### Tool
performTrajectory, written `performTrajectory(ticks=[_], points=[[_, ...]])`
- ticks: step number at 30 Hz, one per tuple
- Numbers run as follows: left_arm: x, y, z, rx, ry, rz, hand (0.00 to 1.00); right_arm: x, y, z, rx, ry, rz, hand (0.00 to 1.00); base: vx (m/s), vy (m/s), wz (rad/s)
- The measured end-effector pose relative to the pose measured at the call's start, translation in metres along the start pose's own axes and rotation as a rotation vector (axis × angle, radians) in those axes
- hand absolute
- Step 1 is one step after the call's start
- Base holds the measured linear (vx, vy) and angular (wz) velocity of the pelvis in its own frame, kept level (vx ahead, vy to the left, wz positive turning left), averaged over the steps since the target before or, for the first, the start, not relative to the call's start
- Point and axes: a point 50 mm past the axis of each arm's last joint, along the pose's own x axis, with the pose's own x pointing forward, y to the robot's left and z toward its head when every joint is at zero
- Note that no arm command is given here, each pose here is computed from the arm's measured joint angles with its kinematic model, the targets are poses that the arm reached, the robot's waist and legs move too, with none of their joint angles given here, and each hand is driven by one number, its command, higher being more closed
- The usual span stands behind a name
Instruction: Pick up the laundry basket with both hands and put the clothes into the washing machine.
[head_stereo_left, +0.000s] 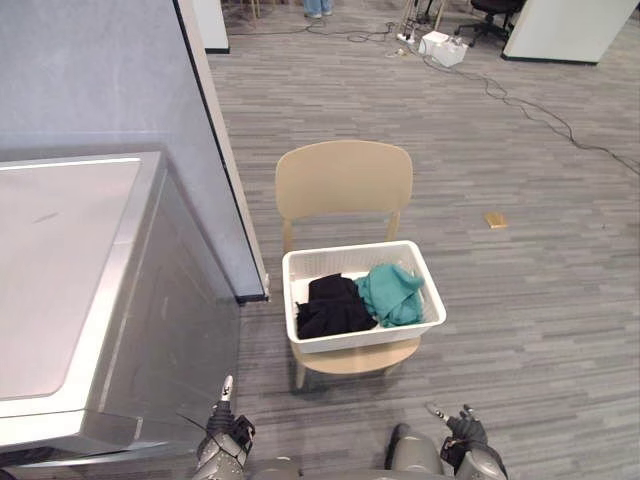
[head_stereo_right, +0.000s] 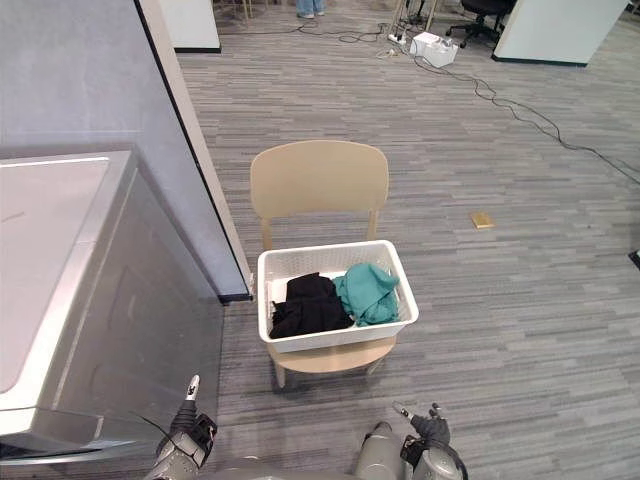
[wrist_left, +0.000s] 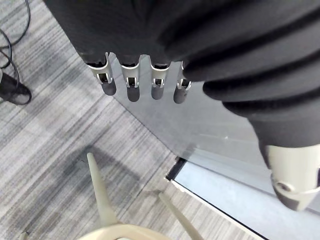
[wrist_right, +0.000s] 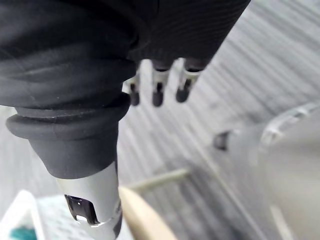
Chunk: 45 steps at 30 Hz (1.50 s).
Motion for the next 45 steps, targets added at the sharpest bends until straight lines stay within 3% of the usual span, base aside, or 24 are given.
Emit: performTrajectory(ticks=[5, 10, 13, 17, 23, 31, 38, 45], points=[[-0.008, 0.013, -0.037, 0.029, 0.118, 0.052, 0.0, -0.017, 0.002, 0.1, 0.021, -0.452, 0.056, 0.0, 0.18, -0.263, 0.18], [-0.013, 0.044, -0.049, 0.102, 0.181, 0.121, 0.0, -0.042, 0.028, 0.145, 0.025, -0.696, 0.192, 0.0, 0.04, -0.095, 0.19], [-0.011, 0.051, -0.043, 0.148, 0.172, 0.132, 0.0, -0.05, 0.05, 0.163, -0.054, -0.792, 0.289, 0.0, -0.04, -0.039, 0.33], [-0.003, 0.031, -0.025, 0.217, 0.106, 0.057, 0.0, -0.054, 0.103, 0.229, -0.243, -0.986, 0.427, 0.0, -0.11, 0.014, 0.19], [-0.002, -0.013, -0.003, 0.28, -0.029, -0.099, 0.0, -0.056, 0.153, 0.3, -0.556, -1.098, 0.424, 0.0, -0.12, 0.019, 0.14], [-0.006, -0.038, 0.014, 0.298, -0.129, -0.197, 0.0, -0.073, 0.14, 0.37, -0.782, -1.235, 0.226, 0.0, -0.07, 0.027, 0.14], [-0.009, -0.05, 0.022, 0.312, -0.172, -0.247, 0.0, -0.073, 0.143, 0.379, -0.968, -1.238, 0.168, 0.0, -0.03, 0.029, 0.14], [-0.012, -0.063, 0.031, 0.333, -0.218, -0.288, 0.0, -0.076, 0.133, 0.394, -0.99, -1.248, 0.1, 0.0, -0.03, 0.028, 0.18]])
